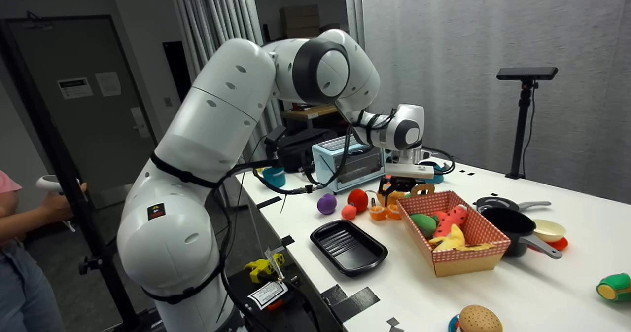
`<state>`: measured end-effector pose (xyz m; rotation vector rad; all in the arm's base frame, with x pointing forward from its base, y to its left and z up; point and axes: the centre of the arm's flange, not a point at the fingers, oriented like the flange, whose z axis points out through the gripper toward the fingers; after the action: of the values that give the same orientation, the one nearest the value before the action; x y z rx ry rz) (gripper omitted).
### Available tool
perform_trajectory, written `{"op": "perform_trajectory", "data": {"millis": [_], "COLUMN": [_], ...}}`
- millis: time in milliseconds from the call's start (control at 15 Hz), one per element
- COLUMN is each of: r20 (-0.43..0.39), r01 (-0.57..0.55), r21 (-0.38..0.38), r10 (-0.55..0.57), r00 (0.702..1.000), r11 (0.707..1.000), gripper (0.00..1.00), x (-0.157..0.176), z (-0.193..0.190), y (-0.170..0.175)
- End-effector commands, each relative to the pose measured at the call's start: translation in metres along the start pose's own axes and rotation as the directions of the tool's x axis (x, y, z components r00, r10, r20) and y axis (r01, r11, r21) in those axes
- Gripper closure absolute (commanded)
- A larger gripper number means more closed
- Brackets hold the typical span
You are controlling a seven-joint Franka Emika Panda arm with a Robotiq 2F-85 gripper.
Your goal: Pick up the piece of orange plush toy and put it in the box
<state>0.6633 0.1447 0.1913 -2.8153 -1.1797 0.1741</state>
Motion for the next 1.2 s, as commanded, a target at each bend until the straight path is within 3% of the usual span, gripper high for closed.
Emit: {"op": "perform_trajectory", "data": {"millis": [0,400,533,933,1133], "r20": [0.0,0.012,0.011,-0.004,-0.039], "r01": [-0.023,-0.012,-0.017,-0.036,-0.032], "r21": [0.029,0.033,0.033,0.026,-0.004], "r10": [0.023,0.012,0.017,0.036,0.032], "r00": [1.0,1.0,1.0,0.999,0.999], "r11": [0.999,0.999,0.999,0.999,0.999], "gripper": [0.0,0.02,0.27,0.72,0.91], "x": [0.0,0.008,0.009,0.008,0.01], "z": [0.006,0.015,0.017,0.014,-0.005], "y": [0.014,0.014,0.016,0.019,0.008]}}
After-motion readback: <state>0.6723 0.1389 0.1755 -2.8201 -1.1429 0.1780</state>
